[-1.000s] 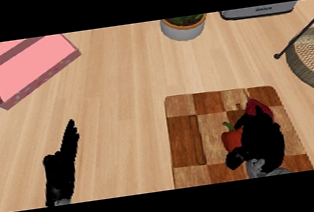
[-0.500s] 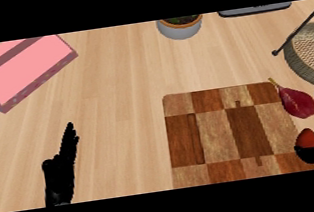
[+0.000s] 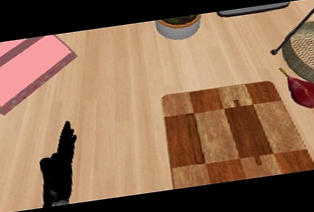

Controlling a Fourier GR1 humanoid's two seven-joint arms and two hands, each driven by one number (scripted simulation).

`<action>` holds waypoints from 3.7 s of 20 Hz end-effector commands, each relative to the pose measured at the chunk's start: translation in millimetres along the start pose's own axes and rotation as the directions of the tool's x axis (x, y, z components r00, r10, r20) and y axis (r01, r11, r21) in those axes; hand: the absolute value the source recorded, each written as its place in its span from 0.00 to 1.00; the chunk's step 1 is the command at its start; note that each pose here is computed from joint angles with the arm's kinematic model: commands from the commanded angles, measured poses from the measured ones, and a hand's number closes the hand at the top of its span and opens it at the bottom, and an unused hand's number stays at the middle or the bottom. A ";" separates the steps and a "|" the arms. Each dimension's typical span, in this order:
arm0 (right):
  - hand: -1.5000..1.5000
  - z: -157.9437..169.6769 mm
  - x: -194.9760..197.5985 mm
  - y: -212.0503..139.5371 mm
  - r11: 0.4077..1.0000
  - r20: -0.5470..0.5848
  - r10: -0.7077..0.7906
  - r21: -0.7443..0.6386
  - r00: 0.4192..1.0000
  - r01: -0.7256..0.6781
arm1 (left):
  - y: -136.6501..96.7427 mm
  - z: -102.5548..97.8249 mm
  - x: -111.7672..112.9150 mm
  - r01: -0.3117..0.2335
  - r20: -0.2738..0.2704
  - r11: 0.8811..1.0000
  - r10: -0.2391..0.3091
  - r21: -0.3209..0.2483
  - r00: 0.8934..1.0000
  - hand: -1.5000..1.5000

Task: Pick the bell pepper from the cutting board and place it in the tiered basket

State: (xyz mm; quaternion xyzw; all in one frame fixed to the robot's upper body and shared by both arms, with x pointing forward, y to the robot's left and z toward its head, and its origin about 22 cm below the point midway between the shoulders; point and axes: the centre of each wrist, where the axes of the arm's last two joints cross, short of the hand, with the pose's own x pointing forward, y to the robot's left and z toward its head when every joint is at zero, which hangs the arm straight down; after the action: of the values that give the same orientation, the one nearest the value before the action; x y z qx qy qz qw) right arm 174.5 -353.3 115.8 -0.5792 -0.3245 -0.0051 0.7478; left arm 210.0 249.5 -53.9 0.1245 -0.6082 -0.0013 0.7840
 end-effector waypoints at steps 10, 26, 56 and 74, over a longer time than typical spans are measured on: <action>1.00 55.7 61.4 -130.1 0.937 0.149 -0.029 -0.340 0.988 0.079 | -20.7 -2.7 2.5 0.018 -0.014 0.999 -0.019 -0.029 1.000 0.50; 1.00 -54.6 120.1 -167.0 0.946 0.085 -0.081 -0.309 0.993 0.103 | -2.6 -4.3 -1.5 0.015 -0.001 1.000 -0.015 -0.025 1.000 0.50; 0.00 -182.0 135.8 -31.6 0.872 0.049 -0.478 -0.089 0.877 0.480 | -8.7 -12.4 -3.5 0.004 -0.003 1.000 -0.004 -0.023 1.000 0.50; 0.00 -170.4 51.9 -143.3 0.517 0.184 -0.699 -0.537 0.691 0.667 | 10.7 12.7 -6.0 -0.005 -0.030 1.000 0.005 0.005 1.000 0.50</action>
State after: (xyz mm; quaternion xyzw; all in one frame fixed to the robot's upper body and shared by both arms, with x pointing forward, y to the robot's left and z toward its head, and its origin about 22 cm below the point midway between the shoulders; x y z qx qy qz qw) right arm 278.1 -522.5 222.2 -0.5847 -0.4988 -0.3768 0.5170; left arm 205.9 248.0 -52.8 0.1264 -0.6050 0.0013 0.7861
